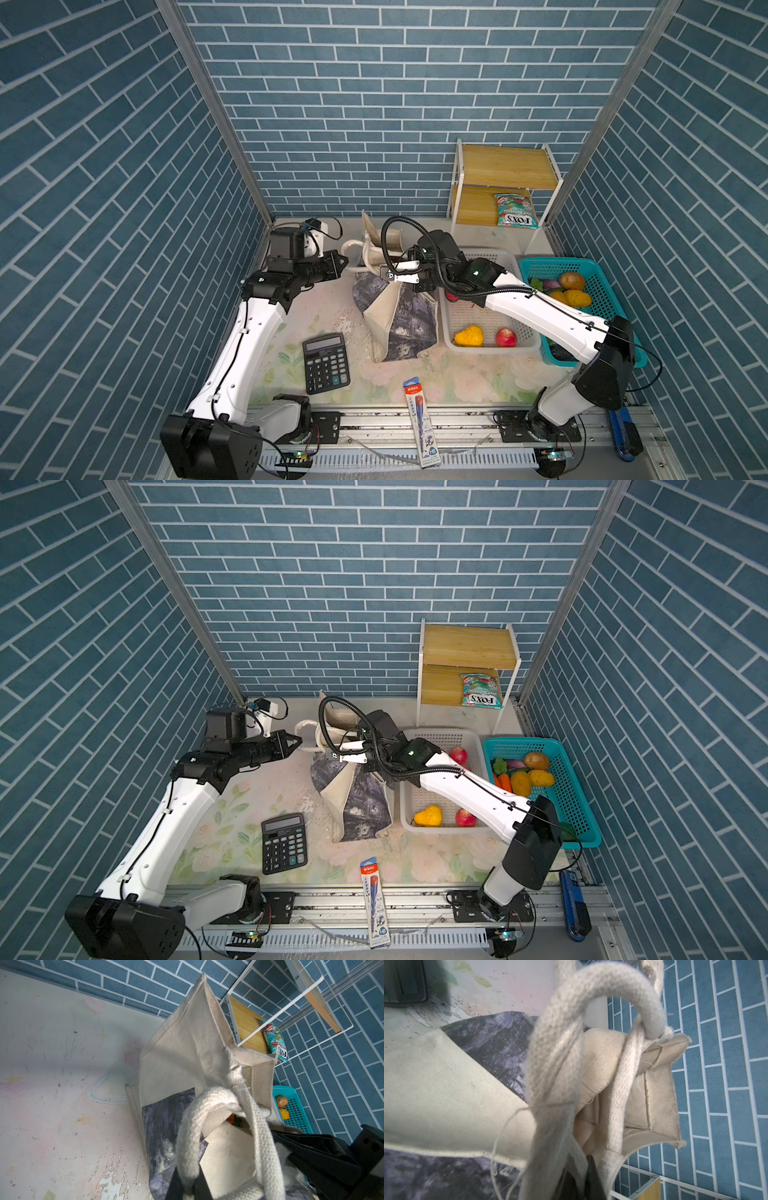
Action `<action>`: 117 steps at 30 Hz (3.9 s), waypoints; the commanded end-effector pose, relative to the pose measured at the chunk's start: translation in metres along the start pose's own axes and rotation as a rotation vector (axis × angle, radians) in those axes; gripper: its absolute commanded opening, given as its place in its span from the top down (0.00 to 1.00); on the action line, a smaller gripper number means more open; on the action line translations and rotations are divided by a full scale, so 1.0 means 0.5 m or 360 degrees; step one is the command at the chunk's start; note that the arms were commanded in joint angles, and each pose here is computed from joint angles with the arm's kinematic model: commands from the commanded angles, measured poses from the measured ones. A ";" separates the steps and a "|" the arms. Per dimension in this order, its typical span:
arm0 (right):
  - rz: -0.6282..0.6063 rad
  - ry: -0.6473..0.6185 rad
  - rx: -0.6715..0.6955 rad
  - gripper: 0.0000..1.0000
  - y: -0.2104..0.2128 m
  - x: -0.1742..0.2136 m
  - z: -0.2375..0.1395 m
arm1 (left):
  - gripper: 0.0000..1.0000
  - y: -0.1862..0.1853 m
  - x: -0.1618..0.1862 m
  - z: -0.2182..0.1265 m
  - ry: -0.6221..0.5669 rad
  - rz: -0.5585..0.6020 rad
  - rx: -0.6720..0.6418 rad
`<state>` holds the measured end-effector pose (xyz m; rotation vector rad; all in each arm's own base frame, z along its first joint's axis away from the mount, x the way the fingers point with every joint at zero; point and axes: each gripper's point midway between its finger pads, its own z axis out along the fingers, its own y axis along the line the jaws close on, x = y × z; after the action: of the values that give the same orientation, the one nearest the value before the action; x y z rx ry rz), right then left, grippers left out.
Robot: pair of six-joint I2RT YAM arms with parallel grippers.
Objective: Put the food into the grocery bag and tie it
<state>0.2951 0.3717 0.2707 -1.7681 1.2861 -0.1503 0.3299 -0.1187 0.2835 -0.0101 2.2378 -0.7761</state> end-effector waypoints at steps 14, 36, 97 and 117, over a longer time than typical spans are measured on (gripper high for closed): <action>0.1075 -0.0207 0.0697 1.00 -0.199 0.122 -0.124 | 1.00 0.094 0.008 -0.016 -0.0030 0.0046 -0.0432; 0.2630 -0.0023 0.1868 1.00 -0.190 0.600 -0.355 | 1.00 0.380 -0.017 -0.194 -0.0284 -0.0411 -0.1323; 0.2155 -0.0681 0.0567 1.00 -0.175 0.326 -0.109 | 1.00 0.162 -0.052 -0.041 -0.0140 -0.0444 -0.0076; 0.1825 -0.0622 0.0469 0.01 -0.110 0.269 -0.189 | 0.20 0.072 -0.021 -0.157 -0.0169 -0.0223 -0.0094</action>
<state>0.3496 0.2158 0.3131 -0.5379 1.6638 0.6529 0.3055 -0.0528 0.3024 -0.2511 2.1762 -0.8643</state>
